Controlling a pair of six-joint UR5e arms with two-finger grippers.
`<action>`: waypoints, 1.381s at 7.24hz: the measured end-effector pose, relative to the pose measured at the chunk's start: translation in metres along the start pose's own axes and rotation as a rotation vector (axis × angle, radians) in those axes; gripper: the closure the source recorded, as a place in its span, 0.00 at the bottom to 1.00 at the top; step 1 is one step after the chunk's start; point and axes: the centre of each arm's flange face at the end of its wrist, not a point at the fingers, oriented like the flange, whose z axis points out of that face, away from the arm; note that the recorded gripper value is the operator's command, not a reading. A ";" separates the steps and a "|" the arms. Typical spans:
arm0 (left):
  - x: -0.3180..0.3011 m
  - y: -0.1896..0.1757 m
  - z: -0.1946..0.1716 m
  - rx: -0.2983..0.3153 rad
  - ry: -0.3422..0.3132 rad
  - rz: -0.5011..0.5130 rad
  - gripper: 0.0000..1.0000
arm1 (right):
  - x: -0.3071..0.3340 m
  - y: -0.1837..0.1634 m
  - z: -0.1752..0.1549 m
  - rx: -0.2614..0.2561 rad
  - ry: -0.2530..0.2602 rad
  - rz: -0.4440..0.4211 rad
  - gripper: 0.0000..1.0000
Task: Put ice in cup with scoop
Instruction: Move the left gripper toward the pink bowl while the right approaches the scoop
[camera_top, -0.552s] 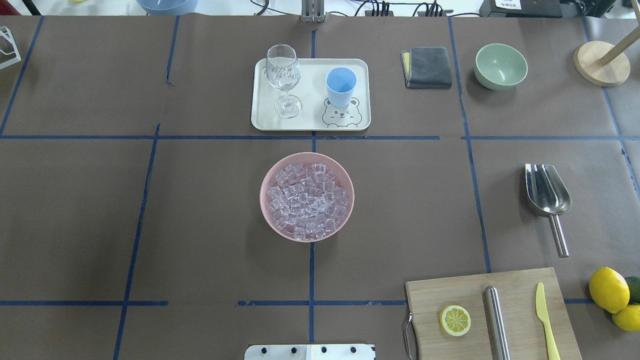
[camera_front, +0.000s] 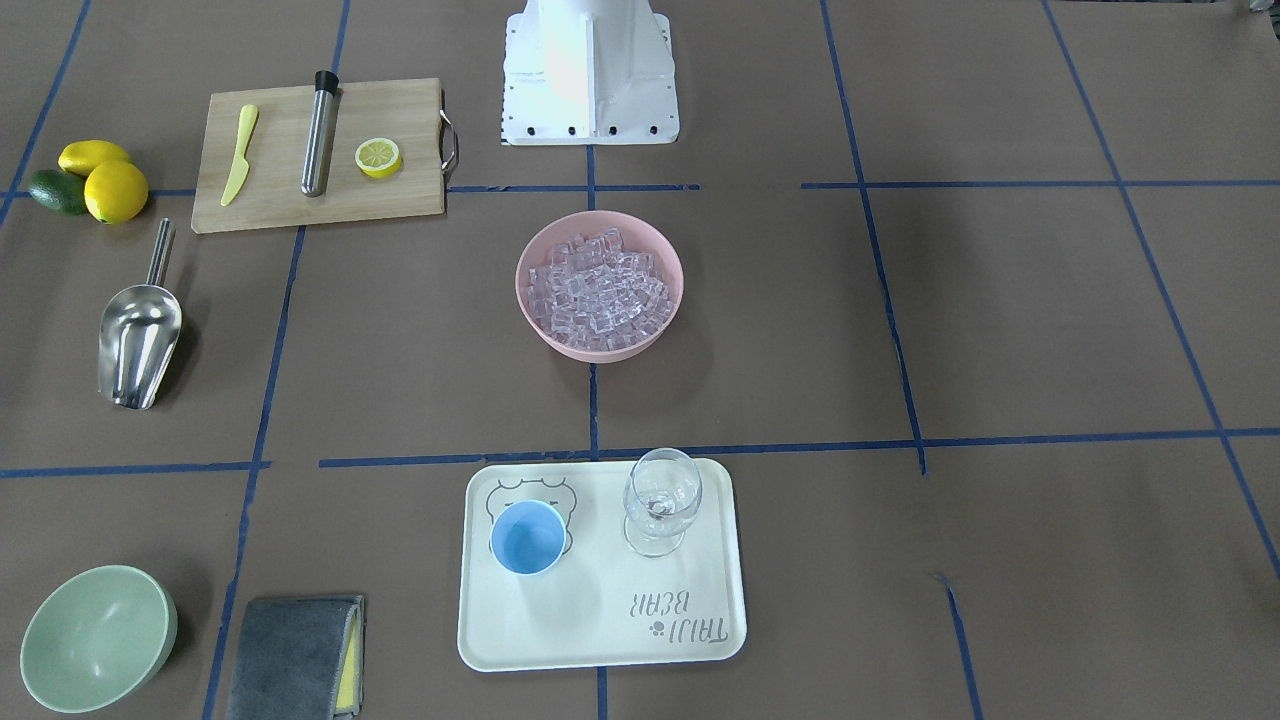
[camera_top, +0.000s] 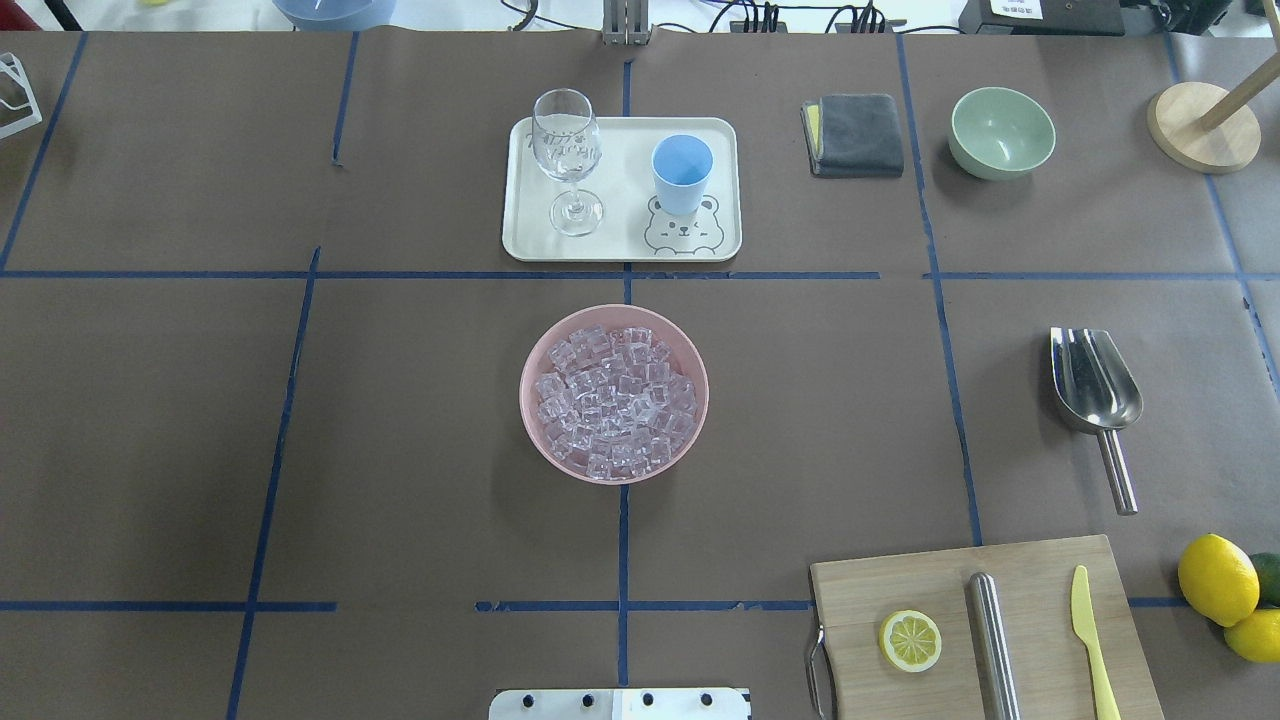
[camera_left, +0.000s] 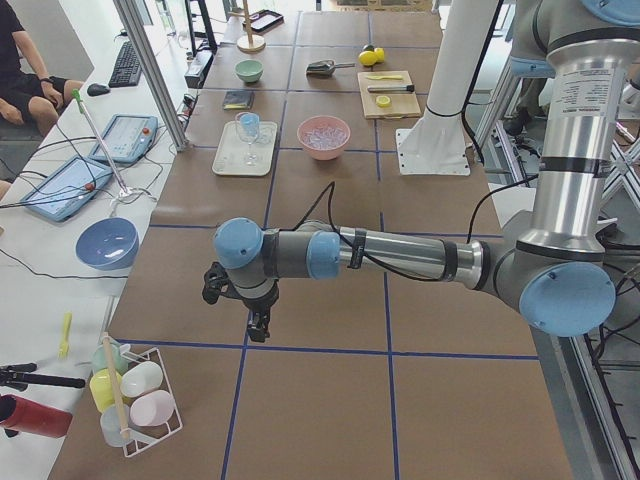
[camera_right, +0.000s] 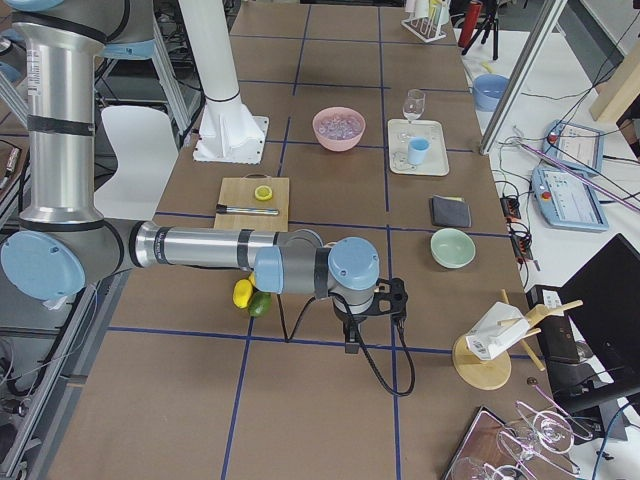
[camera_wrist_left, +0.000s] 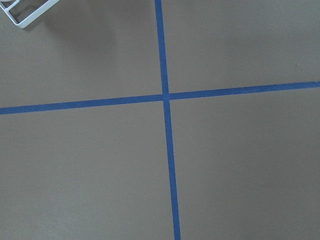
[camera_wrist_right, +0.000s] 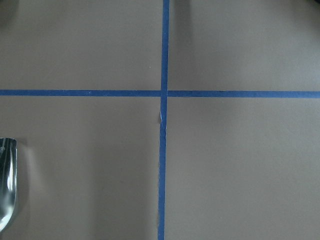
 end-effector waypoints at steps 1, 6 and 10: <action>0.015 -0.009 -0.013 0.027 -0.003 0.033 0.00 | -0.004 -0.005 -0.004 0.010 0.001 -0.012 0.00; 0.129 -0.076 -0.039 0.217 0.041 0.413 0.00 | -0.036 -0.029 -0.028 0.060 -0.020 -0.059 0.00; 0.301 -0.061 0.023 0.177 0.208 0.718 0.00 | -0.090 -0.047 -0.011 0.026 -0.097 -0.037 0.00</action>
